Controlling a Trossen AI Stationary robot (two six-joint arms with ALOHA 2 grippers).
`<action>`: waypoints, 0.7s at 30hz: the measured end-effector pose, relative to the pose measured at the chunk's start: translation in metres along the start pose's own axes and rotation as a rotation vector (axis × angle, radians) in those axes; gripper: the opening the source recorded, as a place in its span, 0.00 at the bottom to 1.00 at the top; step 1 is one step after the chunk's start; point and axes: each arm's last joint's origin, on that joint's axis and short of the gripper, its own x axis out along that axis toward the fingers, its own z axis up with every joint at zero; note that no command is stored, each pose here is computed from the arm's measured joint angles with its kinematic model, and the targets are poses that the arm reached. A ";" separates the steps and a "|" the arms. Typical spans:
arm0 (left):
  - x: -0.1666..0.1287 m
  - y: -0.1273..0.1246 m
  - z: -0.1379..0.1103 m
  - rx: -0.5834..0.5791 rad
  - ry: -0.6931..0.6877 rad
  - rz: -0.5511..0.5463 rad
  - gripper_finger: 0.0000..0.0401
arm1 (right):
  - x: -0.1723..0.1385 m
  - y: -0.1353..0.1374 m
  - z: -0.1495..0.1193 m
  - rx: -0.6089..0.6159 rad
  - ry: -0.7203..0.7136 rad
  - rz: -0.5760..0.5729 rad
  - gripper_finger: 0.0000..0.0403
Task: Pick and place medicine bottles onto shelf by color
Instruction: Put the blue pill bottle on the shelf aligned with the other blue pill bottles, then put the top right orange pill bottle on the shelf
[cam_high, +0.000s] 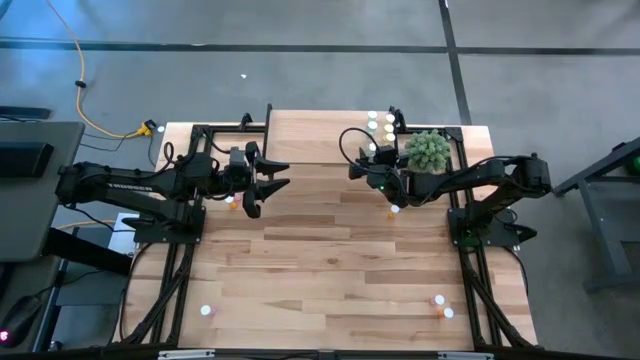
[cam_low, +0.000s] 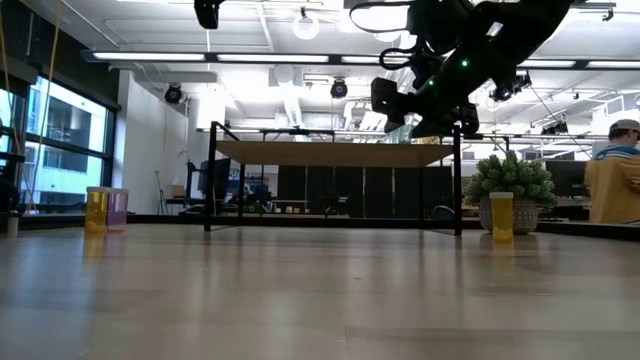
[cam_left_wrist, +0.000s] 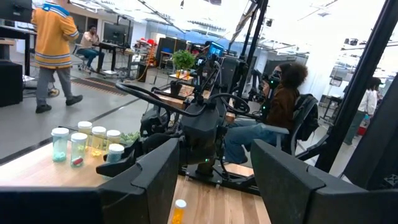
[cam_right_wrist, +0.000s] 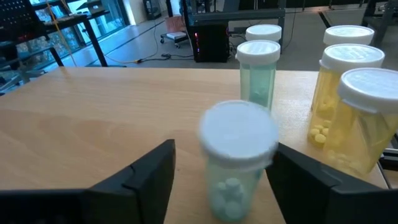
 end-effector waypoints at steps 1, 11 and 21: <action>0.000 0.000 0.000 0.000 0.000 0.000 0.47 | 0.000 0.000 0.000 0.000 0.000 0.000 0.58; 0.000 0.000 0.000 0.000 0.000 -0.001 0.47 | 0.000 0.000 0.001 0.003 -0.001 0.002 0.58; 0.000 0.000 0.000 0.000 0.001 -0.001 0.47 | -0.001 0.000 0.003 0.010 -0.003 0.008 0.58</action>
